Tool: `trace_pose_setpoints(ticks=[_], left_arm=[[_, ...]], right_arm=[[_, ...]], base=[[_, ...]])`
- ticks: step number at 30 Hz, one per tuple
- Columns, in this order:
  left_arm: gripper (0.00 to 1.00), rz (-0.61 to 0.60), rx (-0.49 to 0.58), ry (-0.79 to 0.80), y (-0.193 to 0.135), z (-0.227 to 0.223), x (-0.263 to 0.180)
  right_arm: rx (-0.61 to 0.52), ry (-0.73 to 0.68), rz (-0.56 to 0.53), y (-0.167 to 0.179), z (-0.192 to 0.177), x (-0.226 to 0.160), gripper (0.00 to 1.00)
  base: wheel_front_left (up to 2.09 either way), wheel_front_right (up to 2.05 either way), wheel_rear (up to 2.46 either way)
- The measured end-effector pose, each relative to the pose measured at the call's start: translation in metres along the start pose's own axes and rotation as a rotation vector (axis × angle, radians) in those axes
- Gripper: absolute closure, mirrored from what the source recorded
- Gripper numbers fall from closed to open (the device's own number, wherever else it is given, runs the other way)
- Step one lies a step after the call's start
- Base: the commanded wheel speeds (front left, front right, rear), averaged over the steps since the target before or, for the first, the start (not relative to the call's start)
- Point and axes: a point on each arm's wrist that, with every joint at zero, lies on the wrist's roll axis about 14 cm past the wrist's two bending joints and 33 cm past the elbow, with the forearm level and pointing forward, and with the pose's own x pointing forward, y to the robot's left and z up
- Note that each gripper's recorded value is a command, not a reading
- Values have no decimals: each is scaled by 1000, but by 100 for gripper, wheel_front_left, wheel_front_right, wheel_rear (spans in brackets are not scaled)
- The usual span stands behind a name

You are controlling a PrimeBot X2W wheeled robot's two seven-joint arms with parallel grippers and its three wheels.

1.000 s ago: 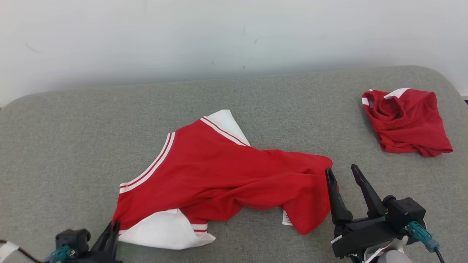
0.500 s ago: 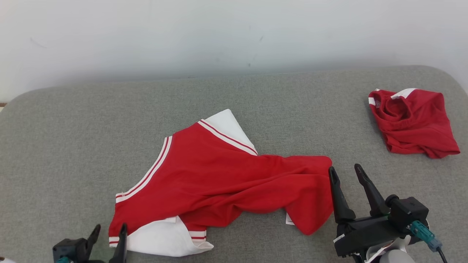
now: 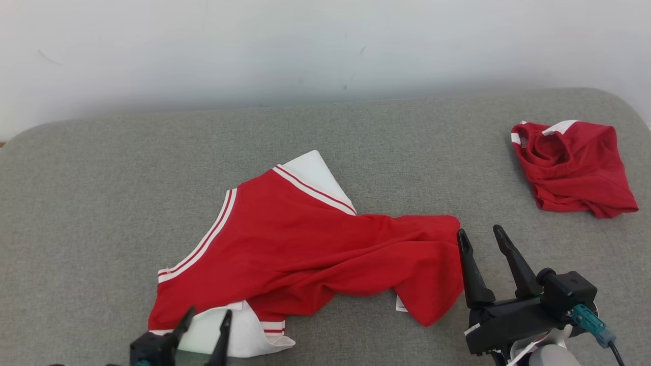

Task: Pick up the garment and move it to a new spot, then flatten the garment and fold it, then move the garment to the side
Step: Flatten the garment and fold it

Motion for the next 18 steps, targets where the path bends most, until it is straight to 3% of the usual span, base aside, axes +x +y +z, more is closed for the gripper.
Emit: trace_pose_setpoints(ticks=[4,18], left_arm=[[0,-51,10,39,-17,-12,-2],[0,-81,84,50,-24,-18,12]], right_arm=[[-2,-1,-8,-3,1,-3,0],[-14,-9,-30,-8,7,-11,0]], base=[[0,0,0],[0,0,0]])
